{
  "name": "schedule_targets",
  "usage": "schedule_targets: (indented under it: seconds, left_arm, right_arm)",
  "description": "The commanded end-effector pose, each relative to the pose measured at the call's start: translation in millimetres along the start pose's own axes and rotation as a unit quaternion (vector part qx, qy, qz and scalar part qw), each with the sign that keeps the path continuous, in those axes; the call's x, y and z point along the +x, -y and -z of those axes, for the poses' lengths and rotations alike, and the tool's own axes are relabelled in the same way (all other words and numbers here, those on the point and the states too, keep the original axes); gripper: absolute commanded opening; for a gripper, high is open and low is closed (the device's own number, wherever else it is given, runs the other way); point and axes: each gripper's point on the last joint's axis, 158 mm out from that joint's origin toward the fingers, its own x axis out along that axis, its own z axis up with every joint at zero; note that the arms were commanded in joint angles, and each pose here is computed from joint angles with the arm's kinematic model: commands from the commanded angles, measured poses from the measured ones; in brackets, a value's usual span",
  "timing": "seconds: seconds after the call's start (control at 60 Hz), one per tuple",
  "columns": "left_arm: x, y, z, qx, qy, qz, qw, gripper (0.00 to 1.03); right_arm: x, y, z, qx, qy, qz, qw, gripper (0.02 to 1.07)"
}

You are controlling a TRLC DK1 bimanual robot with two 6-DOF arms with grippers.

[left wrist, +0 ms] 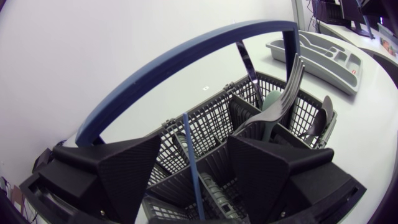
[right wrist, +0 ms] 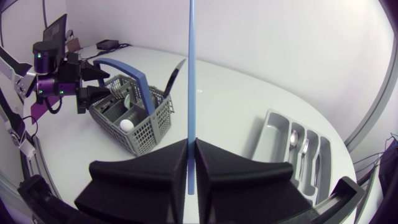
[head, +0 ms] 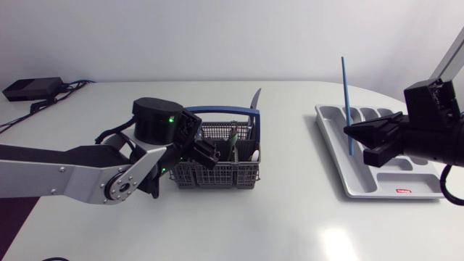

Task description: Sort the cutlery from the basket into the organizer compartments.

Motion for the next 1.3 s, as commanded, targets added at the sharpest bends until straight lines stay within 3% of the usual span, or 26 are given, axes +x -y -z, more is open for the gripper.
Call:
schedule_targets:
  seconds: [0.0,0.417,0.917,1.283]
  left_arm:
    - [5,1,-13,-0.017,0.013,-0.004,1.000,0.65]
    - [25,-5,-11,-0.030,0.004,-0.015,0.999,0.23]
    - [24,-1,-7,-0.028,-0.002,-0.011,1.000,0.06]
    - [17,-2,-6,-0.030,0.001,-0.010,1.000,0.05]
  right_arm:
    - [8,13,12,0.009,-0.015,0.007,1.000,0.08]
    - [22,46,30,0.034,-0.038,0.030,0.998,0.08]
    - [38,96,57,0.087,-0.080,0.063,0.991,0.08]
    - [65,138,88,0.136,-0.144,0.094,0.976,0.08]
